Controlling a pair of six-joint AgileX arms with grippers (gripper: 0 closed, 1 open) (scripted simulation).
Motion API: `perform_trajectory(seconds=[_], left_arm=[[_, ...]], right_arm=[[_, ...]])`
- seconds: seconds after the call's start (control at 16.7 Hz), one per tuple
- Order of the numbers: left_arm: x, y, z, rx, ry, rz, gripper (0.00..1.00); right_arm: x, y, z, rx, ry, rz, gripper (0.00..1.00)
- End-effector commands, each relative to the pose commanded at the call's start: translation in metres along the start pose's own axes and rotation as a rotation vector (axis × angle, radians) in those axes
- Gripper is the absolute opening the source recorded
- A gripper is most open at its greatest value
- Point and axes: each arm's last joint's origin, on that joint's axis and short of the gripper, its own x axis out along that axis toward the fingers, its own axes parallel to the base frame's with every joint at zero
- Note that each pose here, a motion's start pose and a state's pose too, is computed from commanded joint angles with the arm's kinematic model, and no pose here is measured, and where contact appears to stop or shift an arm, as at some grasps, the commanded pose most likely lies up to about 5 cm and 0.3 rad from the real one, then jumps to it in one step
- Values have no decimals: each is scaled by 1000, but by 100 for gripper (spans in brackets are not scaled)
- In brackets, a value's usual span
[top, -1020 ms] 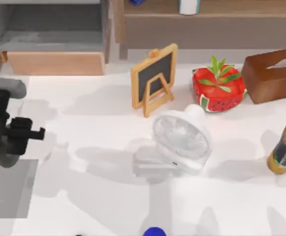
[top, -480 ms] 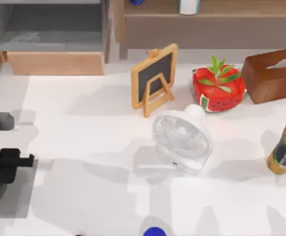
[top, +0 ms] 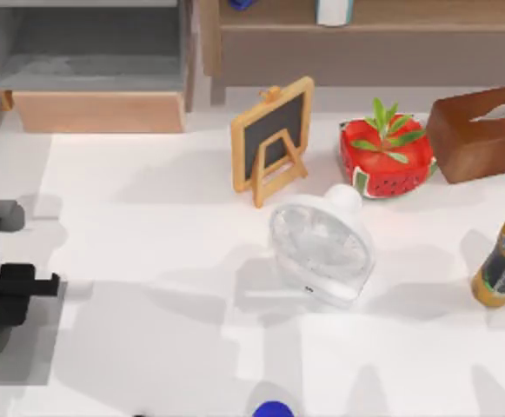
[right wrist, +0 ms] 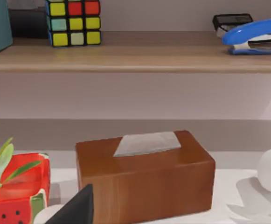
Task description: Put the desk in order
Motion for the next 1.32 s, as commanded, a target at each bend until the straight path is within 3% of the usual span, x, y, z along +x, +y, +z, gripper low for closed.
perform_trajectory(seconds=[0.54, 1.14, 1.32], left_arm=[[0, 0, 0, 0, 0, 0, 98], [0, 0, 0, 1, -1, 0, 100], [-1, 9, 5, 3, -65, -28, 100]], right_arm=[[0, 0, 0, 0, 0, 0, 100], [0, 0, 0, 0, 0, 0, 100], [0, 0, 0, 0, 0, 0, 100]])
